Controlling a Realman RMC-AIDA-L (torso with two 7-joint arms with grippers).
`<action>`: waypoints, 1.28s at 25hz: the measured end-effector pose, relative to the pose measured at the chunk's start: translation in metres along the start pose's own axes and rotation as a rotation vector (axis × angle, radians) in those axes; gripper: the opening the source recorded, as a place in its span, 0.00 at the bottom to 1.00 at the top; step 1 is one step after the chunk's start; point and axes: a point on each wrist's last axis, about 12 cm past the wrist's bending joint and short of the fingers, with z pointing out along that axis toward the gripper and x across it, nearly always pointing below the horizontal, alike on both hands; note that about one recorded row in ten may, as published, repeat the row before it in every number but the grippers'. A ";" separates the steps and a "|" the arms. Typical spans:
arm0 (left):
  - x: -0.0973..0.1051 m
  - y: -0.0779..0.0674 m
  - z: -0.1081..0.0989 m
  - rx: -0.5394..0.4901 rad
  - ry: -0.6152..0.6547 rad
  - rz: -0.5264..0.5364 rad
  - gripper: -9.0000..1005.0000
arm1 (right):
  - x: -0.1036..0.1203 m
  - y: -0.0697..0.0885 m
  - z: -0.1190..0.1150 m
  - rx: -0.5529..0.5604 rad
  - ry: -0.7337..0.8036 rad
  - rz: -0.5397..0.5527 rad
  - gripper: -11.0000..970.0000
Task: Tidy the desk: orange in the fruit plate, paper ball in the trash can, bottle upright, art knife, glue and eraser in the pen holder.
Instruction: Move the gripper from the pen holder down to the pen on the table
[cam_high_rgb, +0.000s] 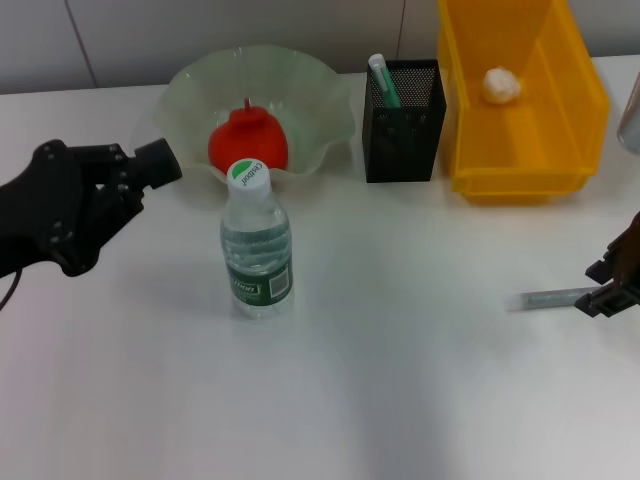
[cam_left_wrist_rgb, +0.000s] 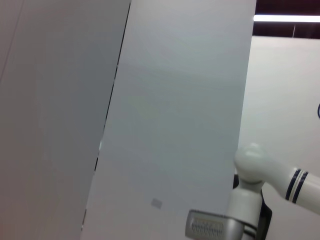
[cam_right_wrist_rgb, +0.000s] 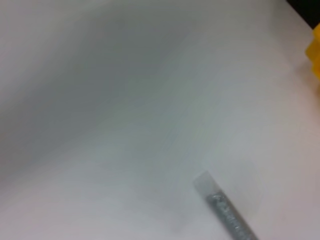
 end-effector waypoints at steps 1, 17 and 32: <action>-0.001 0.000 0.000 -0.001 -0.005 0.000 0.02 | 0.000 -0.002 0.001 0.001 0.001 -0.026 0.47; -0.003 0.001 0.002 0.000 -0.027 0.002 0.02 | -0.014 -0.019 0.007 0.027 -0.001 -0.241 0.46; -0.001 -0.002 -0.003 -0.017 -0.053 -0.004 0.02 | -0.023 -0.015 0.019 -0.069 0.016 -0.395 0.45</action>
